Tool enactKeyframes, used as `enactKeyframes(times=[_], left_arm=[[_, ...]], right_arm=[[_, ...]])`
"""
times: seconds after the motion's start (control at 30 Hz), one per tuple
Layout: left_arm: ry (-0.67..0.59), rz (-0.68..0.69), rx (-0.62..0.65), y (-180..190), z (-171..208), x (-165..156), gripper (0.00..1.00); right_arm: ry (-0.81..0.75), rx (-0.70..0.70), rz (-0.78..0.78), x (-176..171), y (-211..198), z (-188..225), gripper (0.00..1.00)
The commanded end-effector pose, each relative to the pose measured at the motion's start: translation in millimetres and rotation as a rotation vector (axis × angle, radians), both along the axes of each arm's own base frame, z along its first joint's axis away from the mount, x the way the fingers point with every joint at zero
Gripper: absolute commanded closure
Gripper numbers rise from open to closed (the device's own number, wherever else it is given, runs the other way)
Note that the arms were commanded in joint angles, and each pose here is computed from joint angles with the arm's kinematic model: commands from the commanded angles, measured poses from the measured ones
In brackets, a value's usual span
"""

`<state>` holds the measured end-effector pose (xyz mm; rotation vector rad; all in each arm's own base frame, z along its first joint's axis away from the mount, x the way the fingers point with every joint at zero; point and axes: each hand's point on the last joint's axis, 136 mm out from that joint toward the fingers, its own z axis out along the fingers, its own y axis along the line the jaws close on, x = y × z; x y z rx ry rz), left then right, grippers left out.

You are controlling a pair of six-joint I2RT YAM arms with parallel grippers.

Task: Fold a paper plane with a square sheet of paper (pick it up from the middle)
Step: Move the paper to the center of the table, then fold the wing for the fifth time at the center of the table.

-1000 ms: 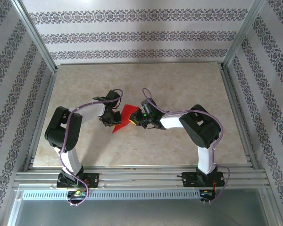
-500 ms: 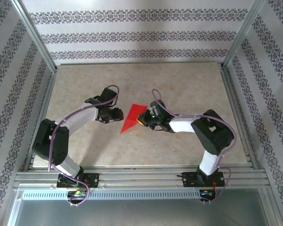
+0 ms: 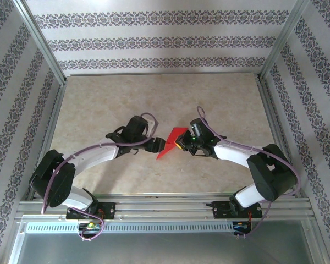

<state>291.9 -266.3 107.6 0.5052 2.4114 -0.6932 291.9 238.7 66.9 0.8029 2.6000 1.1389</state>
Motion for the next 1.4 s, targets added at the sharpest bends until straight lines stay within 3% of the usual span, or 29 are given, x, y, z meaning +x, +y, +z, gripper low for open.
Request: enactKeyframes(times=[0.0, 0.2, 0.37, 0.7, 1.03, 1.37], left_arm=[[-0.239, -0.137, 0.001, -20.8, 23.3, 10.5, 0.23], [-0.387, -0.34, 0.058, -43.0, 8.2, -7.7, 0.23], [-0.434, -0.41, 0.156, -51.9, -10.0, -6.2, 0.25], [-0.483, -0.429, 0.205, -61.4, -34.0, 4.1, 0.33], [-0.49, -0.408, 0.239, -59.0, -43.3, 10.4, 0.52], [-0.483, -0.401, 0.241, -57.3, -44.8, 9.9, 0.69]], right_arm=[[0.063, 0.019, -0.043, 0.7, -3.2, 2.3, 0.98], [0.114, 0.044, -0.084, 0.2, -5.2, 0.9, 0.97], [0.137, 0.061, -0.095, 0.6, -4.0, 2.3, 0.97], [0.163, 0.083, -0.094, 2.1, 0.9, 6.5, 0.97], [0.191, 0.09, -0.079, 0.6, 4.3, 3.8, 0.97], [0.208, 0.104, -0.078, 0.6, 6.5, 4.1, 0.91]])
